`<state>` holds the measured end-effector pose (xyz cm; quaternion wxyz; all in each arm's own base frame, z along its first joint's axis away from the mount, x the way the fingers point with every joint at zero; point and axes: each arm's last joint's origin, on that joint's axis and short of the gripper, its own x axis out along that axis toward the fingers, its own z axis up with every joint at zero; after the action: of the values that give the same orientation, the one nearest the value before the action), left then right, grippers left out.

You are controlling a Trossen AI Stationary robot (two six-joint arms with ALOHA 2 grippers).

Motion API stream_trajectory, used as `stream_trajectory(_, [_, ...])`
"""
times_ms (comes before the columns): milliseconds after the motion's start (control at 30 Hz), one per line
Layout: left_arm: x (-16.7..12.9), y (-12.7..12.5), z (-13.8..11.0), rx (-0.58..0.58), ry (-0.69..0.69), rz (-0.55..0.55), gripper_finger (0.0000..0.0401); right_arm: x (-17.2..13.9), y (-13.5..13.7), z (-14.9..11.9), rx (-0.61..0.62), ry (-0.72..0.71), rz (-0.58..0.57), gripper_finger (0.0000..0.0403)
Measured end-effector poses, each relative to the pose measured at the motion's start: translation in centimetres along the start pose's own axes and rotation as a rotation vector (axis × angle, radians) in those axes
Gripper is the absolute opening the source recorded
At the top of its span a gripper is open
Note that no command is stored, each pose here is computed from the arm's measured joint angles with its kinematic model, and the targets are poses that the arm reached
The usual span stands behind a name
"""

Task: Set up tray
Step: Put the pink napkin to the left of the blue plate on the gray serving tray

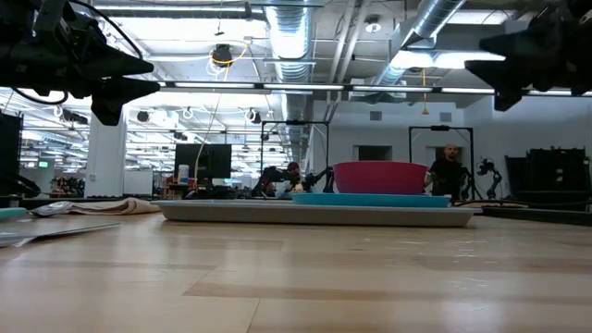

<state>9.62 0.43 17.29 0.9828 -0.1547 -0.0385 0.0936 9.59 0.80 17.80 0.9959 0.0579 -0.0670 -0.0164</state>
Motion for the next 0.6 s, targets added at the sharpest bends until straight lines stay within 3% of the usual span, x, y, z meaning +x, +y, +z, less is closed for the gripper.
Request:
stream_trajectory(233, [0.00,0.00,0.00,0.000,0.000,0.000,0.0169,-0.03,-0.03,-0.90,-0.007,0.100,0.011,0.0182])
stream_trajectory(600, [0.00,0.00,0.00,0.000,0.000,0.000,0.0169,-0.05,0.03,-0.95,-0.016,0.115,0.034,0.0182])
